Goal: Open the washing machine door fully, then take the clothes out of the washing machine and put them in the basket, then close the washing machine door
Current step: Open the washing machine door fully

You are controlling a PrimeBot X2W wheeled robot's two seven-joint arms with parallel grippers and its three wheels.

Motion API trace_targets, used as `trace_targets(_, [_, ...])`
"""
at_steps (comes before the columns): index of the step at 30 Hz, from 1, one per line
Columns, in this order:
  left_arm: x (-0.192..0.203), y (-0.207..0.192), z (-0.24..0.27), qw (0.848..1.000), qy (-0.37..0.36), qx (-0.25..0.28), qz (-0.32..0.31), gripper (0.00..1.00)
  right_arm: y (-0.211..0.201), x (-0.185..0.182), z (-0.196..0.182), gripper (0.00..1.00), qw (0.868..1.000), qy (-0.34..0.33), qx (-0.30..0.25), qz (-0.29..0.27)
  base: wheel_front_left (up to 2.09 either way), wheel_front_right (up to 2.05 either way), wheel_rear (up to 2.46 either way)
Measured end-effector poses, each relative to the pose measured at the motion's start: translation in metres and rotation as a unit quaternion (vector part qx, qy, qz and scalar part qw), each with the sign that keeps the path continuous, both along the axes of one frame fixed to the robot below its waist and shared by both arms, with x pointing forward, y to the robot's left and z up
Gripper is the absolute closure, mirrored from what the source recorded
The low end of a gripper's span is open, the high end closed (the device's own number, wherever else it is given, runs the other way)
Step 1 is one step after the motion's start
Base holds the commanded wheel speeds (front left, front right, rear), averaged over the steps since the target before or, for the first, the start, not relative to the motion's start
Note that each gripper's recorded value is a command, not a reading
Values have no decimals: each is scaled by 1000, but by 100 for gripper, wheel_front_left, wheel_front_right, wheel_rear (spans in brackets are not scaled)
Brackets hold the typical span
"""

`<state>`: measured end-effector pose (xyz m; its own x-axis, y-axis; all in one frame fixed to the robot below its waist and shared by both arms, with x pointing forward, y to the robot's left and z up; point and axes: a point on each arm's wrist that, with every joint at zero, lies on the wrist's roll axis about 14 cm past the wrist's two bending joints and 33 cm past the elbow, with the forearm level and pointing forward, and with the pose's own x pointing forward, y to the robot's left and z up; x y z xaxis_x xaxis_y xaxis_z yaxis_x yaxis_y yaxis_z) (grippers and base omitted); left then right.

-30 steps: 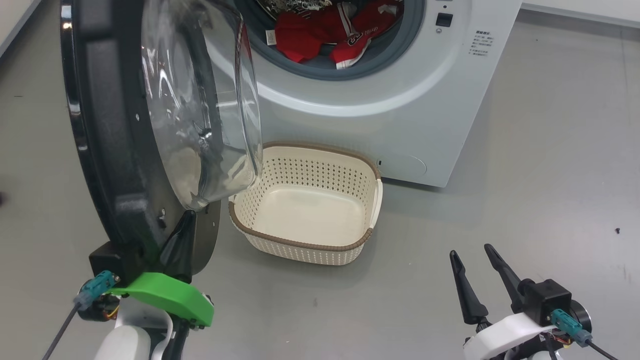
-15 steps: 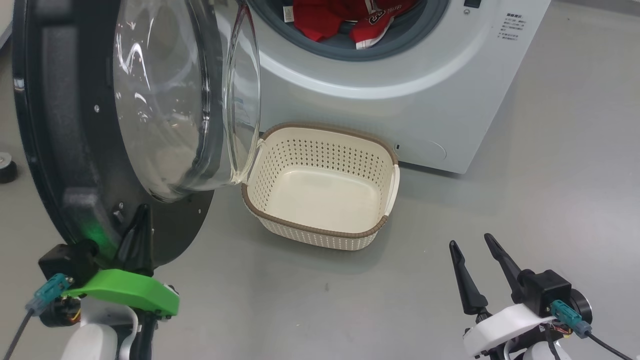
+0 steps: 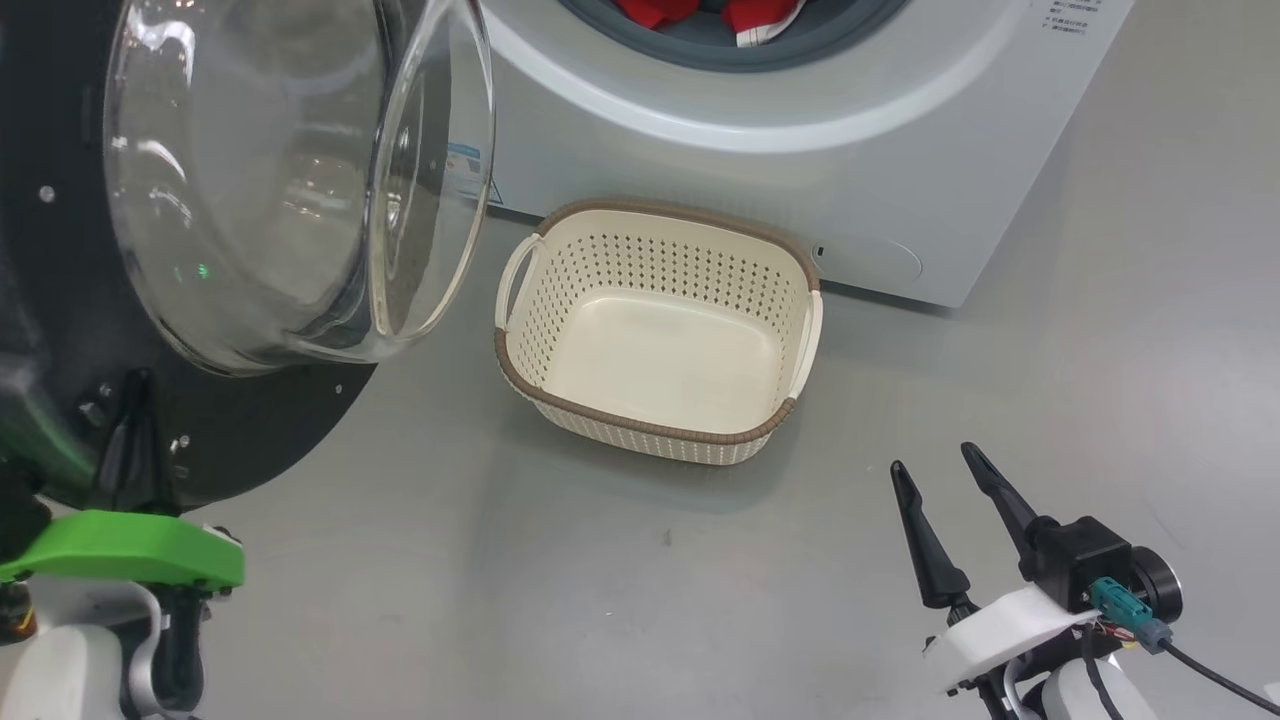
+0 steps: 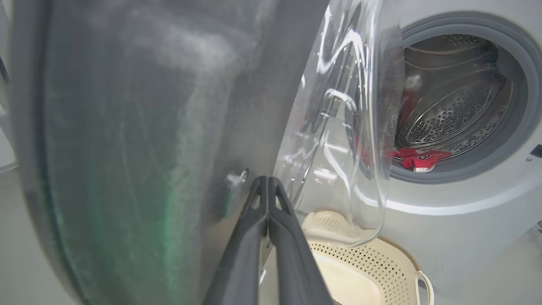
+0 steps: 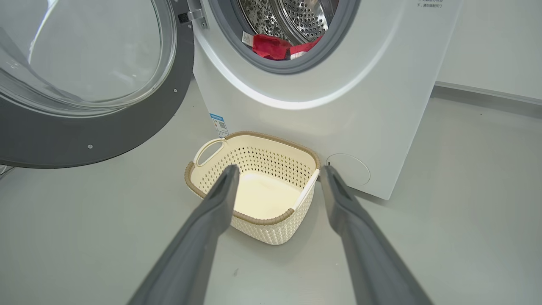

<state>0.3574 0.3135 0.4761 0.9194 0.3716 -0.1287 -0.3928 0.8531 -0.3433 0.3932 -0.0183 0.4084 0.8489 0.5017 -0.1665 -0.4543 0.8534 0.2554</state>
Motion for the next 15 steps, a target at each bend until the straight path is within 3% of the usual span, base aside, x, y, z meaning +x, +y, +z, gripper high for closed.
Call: trace_targets(15, [5, 54, -10, 998, 19, 11, 62, 100, -5, 15, -22, 0, 1000, 16, -14, 2, 0, 0, 0])
